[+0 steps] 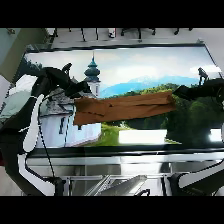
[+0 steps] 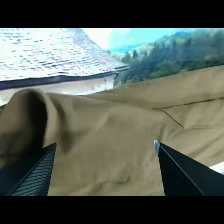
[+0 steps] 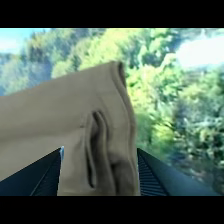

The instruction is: Fold the shirts.

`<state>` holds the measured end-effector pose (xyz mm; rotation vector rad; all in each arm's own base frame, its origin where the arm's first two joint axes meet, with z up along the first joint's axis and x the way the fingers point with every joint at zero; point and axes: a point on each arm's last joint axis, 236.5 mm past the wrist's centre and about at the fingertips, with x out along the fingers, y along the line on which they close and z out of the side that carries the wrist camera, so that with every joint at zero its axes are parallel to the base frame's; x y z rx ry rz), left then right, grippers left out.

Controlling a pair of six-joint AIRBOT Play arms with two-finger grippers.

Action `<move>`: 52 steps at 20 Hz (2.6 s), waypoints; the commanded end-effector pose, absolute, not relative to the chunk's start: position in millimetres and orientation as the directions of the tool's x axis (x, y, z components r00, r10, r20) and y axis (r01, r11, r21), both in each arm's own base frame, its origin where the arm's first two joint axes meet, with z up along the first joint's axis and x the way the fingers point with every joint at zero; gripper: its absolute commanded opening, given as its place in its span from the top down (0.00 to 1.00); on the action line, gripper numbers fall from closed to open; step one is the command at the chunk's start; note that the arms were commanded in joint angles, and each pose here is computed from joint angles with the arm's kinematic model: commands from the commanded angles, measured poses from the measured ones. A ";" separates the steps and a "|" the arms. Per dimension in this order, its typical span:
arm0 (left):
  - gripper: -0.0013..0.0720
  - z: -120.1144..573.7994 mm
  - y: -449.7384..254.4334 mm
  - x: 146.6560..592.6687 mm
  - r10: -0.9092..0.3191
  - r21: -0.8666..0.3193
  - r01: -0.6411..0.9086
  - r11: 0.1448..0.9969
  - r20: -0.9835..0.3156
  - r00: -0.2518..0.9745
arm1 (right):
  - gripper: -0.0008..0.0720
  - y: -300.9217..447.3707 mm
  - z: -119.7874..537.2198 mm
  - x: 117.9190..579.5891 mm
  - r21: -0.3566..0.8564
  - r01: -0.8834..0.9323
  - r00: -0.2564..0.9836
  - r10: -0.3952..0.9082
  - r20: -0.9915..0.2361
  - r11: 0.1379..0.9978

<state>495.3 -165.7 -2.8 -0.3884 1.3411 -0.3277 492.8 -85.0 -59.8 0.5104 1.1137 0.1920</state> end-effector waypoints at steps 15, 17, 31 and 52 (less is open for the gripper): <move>0.96 179.1 -202.8 464.8 -0.523 -0.458 0.252 0.853 -0.740 0.423 | 0.96 -31.6 -117.2 470.2 0.651 0.127 0.208 0.622 -0.755 0.748; 0.96 164.7 -234.7 455.1 -0.540 -0.449 0.304 0.840 -0.743 0.395 | 0.96 -30.0 -99.7 470.7 0.658 0.110 0.207 0.631 -0.748 0.745; 0.96 -92.1 -503.8 391.3 -0.701 -0.666 0.317 0.675 -0.713 -0.007 | 0.96 56.8 156.8 406.2 0.555 -0.321 0.338 0.641 -0.690 0.767; 0.96 286.9 -184.3 415.5 -0.647 -0.549 0.348 0.760 -0.587 0.486 | 0.96 191.6 155.0 427.4 0.647 -0.305 0.326 0.716 -0.618 0.698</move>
